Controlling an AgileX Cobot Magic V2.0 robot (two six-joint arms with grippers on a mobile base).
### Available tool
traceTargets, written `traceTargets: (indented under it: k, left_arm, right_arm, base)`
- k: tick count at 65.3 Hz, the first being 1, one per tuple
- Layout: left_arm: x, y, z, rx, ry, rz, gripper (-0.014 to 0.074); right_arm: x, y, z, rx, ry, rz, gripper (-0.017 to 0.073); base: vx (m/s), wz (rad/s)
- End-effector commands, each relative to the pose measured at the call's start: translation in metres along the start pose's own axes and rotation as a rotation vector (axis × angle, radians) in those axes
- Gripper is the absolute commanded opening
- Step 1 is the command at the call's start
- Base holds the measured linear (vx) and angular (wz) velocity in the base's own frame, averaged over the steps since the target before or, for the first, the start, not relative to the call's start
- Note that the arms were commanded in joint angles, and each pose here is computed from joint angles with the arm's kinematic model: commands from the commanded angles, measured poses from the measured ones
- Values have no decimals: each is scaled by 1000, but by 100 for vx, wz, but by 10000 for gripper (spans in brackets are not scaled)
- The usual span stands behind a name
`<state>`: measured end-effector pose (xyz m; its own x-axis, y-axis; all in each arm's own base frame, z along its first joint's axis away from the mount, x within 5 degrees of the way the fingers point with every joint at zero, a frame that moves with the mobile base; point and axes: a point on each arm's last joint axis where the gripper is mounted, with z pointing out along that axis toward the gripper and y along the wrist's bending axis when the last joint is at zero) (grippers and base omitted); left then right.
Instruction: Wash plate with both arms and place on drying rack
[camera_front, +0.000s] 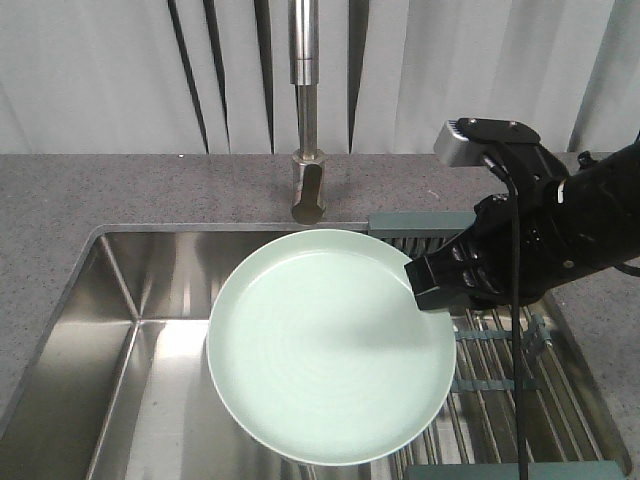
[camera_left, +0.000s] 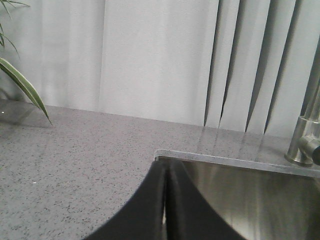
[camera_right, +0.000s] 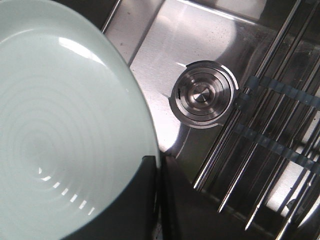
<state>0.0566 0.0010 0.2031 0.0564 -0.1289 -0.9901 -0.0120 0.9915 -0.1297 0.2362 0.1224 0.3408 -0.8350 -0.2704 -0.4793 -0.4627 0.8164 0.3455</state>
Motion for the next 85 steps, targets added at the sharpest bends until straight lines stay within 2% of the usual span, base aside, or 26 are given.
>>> traceTargets:
  k: [1,73,85]
  left_arm:
    - [-16,-2,-3,18,-110,-9,-7]
    - [-16,-2,-2,18,-113,-9,-7]
    - [-38,-5,-6,28,-199,-13,-7]
  right_arm:
    - [-6,7,-15,-17,-90,-12,-4]
    - [-6,7,-15,-18,-88,-12,-4]
    - [-6,7,-15,-18,-88,-12,-4]
  base:
    - [3,-6]
    - [0,-1]
    - [0,0]
